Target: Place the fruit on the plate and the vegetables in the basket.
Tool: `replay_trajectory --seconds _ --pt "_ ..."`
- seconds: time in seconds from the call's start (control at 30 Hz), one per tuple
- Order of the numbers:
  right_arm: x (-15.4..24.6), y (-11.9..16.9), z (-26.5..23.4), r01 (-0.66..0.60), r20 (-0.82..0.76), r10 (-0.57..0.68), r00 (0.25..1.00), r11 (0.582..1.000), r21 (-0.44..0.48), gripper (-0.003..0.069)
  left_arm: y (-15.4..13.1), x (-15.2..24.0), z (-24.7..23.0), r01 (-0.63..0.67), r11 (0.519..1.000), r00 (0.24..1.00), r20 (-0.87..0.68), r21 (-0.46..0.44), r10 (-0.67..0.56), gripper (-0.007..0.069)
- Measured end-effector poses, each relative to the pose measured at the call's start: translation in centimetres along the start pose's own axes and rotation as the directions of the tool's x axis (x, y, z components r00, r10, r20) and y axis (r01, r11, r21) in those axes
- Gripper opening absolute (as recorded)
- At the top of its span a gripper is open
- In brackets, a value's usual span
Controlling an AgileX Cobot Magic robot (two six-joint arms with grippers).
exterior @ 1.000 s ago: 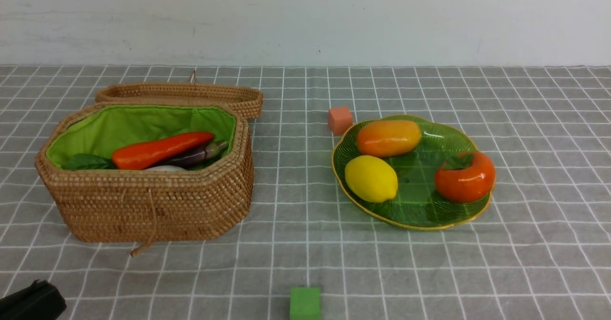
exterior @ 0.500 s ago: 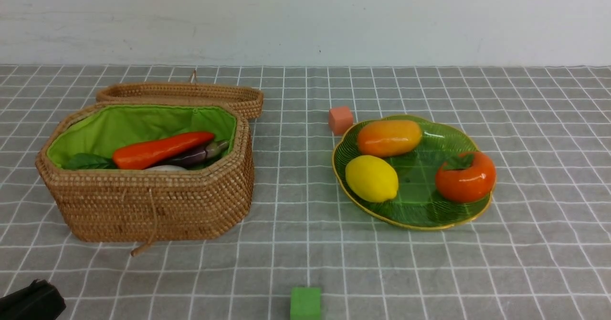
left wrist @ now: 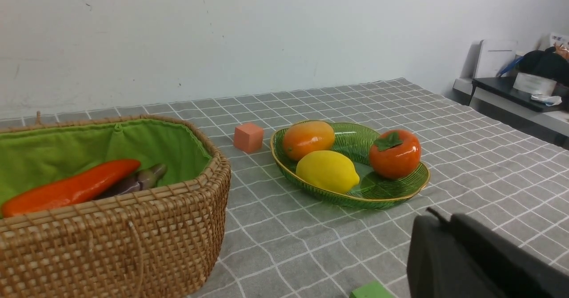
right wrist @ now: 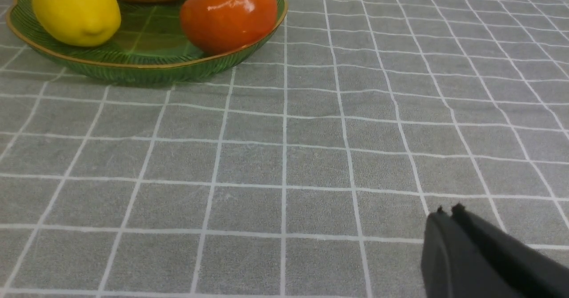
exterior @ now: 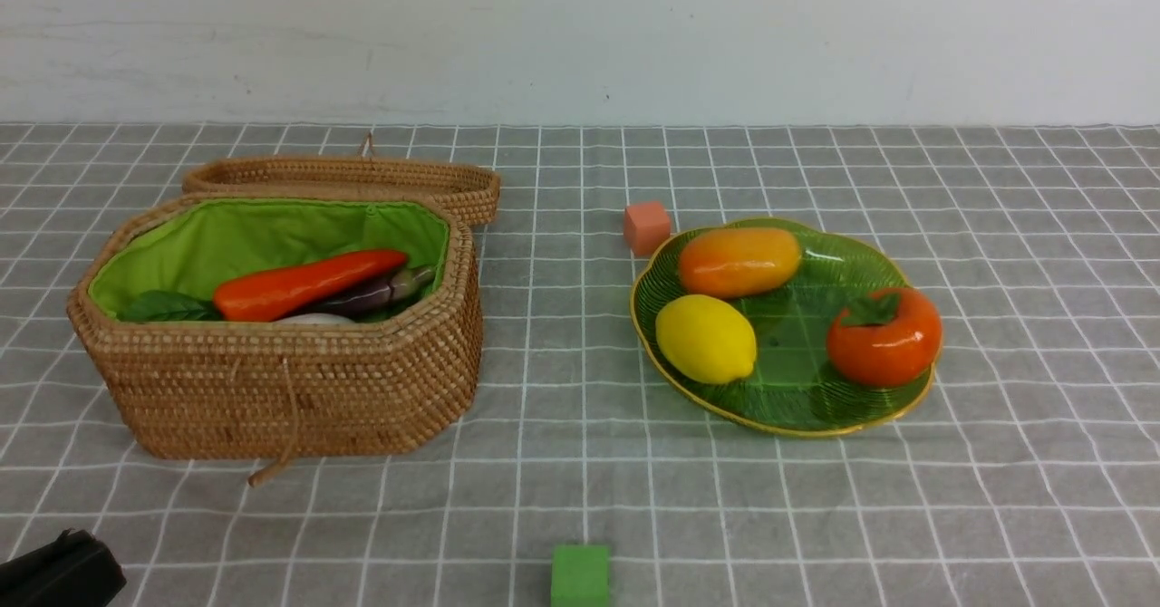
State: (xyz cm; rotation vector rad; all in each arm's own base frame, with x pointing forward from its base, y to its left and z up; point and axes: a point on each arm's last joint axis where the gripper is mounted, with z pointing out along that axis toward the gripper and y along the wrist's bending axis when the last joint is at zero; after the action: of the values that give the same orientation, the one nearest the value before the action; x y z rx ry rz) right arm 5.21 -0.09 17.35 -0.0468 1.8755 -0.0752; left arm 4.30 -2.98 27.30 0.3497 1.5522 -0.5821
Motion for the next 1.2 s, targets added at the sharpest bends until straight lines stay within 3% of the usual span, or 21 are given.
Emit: replay_trajectory --seconds 0.13,0.2,0.27,0.3,0.4,0.5,0.73,1.2 --pt "0.0 0.0 0.0 0.002 0.0 -0.002 1.0 1.0 0.0 -0.0007 0.1 0.3 0.1 -0.012 1.0 1.0 0.0 -0.01 0.012 0.0028" --pt "0.0 0.0 0.0 0.002 0.0 -0.002 1.0 1.0 0.0 -0.0007 0.5 0.7 0.1 -0.023 0.997 1.0 0.004 -0.075 0.023 0.0008" --pt "0.0 0.0 0.0 0.002 0.0 -0.002 1.0 1.0 0.0 -0.0006 0.9 0.9 0.0 -0.024 0.989 1.0 0.014 -0.147 0.026 -0.0013" --pt "0.0 0.0 0.0 0.002 0.0 -0.002 1.0 1.0 0.0 -0.0004 1.6 1.7 -0.2 -0.019 0.966 0.999 0.023 -0.256 0.026 -0.0013" --pt "0.0 0.0 0.0 0.002 0.0 -0.002 1.0 1.0 0.0 -0.0001 2.5 3.2 -0.7 0.008 0.917 0.999 0.043 -0.399 0.01 -0.0013" --pt "0.0 0.0 0.0 0.002 0.0 -0.002 1.0 1.0 0.0 0.0002 3.6 6.0 -0.6 0.051 0.865 0.999 0.015 -0.499 -0.05 -0.0013" --pt "0.0 0.0 0.0 0.002 0.0 -0.002 1.0 1.0 0.001 0.0006 4.1 9.9 -0.7 0.146 0.813 0.958 -0.124 -0.563 -0.257 -0.0013" --pt "0.0 0.0 0.0 0.002 0.0 -0.002 1.0 1.0 0.001 0.0024 4.1 9.9 -0.7 0.159 0.81 0.957 -0.115 -0.564 -0.267 -0.0013"
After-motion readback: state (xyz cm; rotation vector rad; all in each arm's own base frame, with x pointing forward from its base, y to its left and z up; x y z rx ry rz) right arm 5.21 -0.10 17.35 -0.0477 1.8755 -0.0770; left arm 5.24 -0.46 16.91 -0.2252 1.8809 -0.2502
